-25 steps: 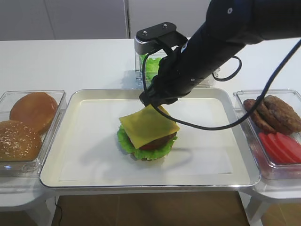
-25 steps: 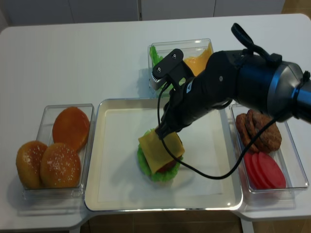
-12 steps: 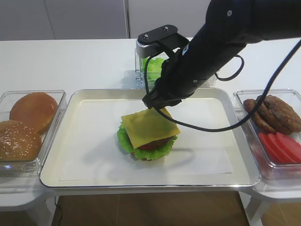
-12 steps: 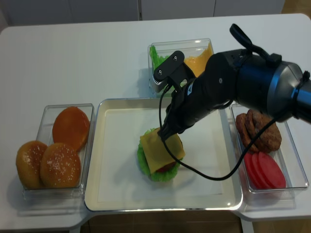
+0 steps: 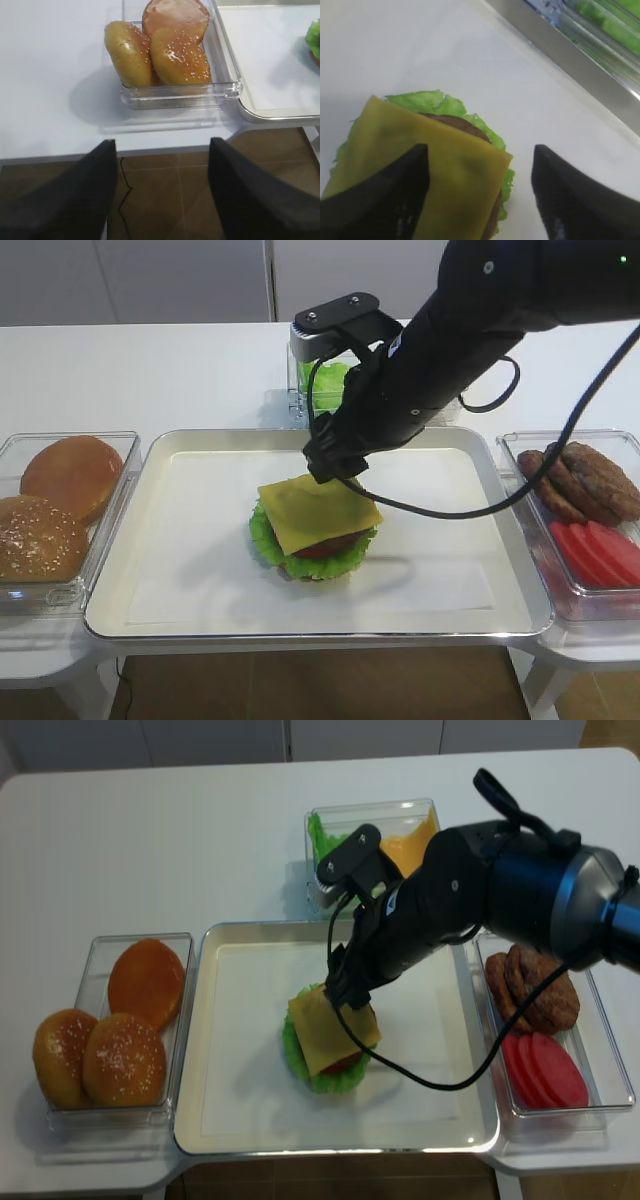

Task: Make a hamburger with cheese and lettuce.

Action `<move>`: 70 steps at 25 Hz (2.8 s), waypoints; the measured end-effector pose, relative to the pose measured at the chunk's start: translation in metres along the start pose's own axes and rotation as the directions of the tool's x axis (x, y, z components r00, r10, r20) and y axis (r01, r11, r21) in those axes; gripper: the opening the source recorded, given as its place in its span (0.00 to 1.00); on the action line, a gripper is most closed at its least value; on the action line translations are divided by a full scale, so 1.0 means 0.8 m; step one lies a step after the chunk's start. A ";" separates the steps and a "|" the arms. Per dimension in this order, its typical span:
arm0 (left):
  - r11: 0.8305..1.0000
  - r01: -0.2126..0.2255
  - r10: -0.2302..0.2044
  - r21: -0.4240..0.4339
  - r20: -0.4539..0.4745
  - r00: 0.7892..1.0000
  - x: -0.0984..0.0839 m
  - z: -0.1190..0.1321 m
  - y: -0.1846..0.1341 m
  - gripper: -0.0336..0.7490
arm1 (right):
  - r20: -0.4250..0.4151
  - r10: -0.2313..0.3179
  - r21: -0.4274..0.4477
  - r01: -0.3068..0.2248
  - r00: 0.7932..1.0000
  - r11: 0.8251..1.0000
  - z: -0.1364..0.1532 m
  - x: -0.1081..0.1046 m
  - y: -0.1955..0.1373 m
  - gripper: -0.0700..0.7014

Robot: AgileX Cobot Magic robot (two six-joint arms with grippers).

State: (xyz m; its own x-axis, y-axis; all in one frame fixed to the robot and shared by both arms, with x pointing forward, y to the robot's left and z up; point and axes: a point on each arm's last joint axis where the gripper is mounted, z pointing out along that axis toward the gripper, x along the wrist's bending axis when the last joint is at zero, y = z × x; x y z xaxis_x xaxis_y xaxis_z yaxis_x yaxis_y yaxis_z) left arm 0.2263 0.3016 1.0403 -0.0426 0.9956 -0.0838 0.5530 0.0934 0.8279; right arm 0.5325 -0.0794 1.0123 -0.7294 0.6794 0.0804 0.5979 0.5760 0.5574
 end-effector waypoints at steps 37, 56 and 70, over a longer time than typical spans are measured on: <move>1.000 0.000 0.000 0.000 0.000 1.000 0.000 0.000 0.000 0.60 | 0.336 0.546 -0.033 -0.569 0.768 0.821 -0.215 -0.138 -0.059 0.74; 1.000 0.000 0.000 0.000 0.000 1.000 0.000 0.000 0.000 0.60 | 0.324 0.588 -0.225 -0.543 0.742 0.809 -0.344 -0.046 -0.091 0.74; 1.000 0.000 0.000 0.000 0.000 1.000 0.000 0.000 0.000 0.60 | 0.320 0.591 -0.368 -0.478 0.741 0.798 -0.390 0.025 -0.161 0.74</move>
State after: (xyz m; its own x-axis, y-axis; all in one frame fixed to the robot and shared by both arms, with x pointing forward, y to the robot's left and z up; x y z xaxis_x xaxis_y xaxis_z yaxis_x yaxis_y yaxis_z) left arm 0.2263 0.3016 1.0403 -0.0426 0.9956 -0.0838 0.5530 0.0934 0.8279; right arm 0.3371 -0.2817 1.1997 -0.0807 0.9889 0.1248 0.7034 -0.0322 0.7101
